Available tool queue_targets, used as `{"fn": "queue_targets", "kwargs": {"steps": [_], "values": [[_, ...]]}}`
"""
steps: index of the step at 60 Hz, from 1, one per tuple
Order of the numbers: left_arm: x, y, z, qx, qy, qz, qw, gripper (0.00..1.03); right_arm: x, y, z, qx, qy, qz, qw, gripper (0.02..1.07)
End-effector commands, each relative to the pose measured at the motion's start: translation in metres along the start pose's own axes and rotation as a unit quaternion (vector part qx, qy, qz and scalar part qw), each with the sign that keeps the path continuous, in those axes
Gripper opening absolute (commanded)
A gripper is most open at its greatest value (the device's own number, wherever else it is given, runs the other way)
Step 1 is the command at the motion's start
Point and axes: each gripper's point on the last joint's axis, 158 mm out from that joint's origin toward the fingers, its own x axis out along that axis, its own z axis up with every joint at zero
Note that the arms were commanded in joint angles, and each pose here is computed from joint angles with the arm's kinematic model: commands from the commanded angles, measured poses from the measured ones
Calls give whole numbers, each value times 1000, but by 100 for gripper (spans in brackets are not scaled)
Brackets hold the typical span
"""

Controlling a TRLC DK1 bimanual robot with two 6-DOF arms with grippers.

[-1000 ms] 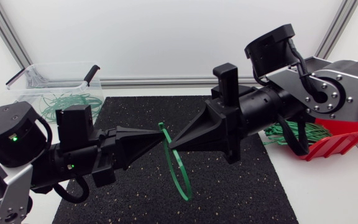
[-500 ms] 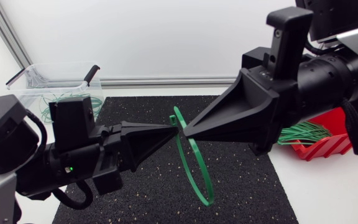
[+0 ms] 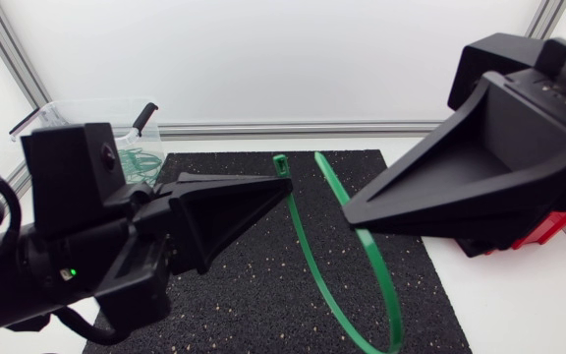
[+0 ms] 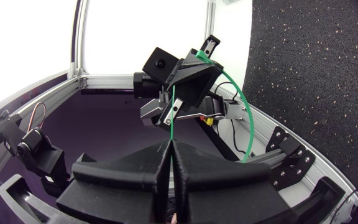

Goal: Take a green cable tie from the red box, thread the tail through the head to close it, then place it in the transparent bin on the left.

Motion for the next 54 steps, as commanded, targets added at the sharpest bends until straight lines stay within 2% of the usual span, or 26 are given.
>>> {"fn": "queue_targets", "kwargs": {"steps": [1,19,54], "values": [[-6,-21,24,12,-29,-20,999,4,-2,4,-5,11,-1,-2,1000,8],[-10,-35,20,8,-30,-28,999,4,2,-3,-6,25,7,-8,1000,8],[1,-23,9,5,-18,-22,1000,4,23,-14,6,44,35,-20,998,8]]}}
